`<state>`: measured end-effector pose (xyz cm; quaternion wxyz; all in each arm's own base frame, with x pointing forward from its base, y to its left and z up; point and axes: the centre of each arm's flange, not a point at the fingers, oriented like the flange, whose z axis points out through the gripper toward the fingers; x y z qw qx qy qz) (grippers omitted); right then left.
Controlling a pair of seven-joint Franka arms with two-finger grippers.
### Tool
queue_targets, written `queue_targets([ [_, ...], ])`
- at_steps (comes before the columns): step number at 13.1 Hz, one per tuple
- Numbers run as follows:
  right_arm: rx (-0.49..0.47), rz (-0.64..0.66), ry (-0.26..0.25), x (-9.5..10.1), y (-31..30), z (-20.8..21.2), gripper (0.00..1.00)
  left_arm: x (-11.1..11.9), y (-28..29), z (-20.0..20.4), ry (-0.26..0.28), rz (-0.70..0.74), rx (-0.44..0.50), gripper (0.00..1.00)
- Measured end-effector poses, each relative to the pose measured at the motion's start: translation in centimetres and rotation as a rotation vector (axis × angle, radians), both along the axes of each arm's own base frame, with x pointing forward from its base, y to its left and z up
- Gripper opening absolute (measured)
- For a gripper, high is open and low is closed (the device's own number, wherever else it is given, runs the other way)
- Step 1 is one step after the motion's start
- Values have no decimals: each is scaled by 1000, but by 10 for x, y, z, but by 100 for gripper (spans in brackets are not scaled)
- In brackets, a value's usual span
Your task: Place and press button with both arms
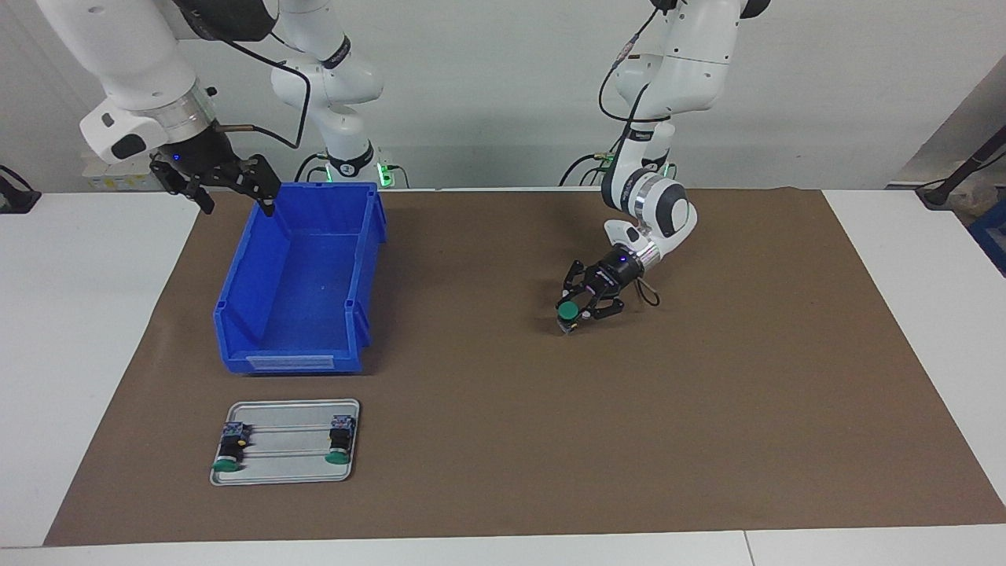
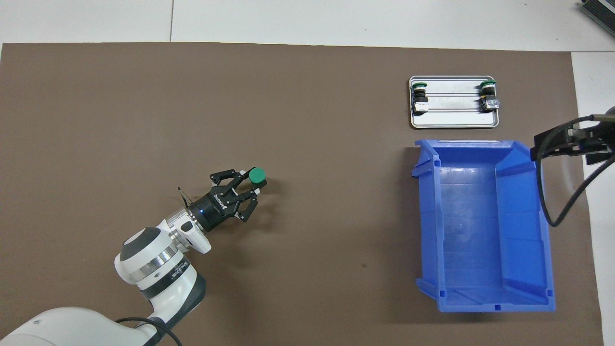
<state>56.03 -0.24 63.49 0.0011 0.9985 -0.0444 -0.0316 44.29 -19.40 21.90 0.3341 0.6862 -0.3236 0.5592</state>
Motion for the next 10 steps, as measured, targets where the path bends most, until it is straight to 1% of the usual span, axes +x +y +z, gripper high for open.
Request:
queue_targets([
  [3,0,5,-15,2,3,-5,96,-8,3,-7,17,0,8,38],
  [5,0,6,-26,3,3,-5,96,-8,3,-6,16,0,7,38],
  [8,1,6,-35,4,3,-6,96,-8,5,-7,20,4,11,64],
  [10,1,6,-33,4,3,-7,96,-10,6,-9,29,6,18,65],
])
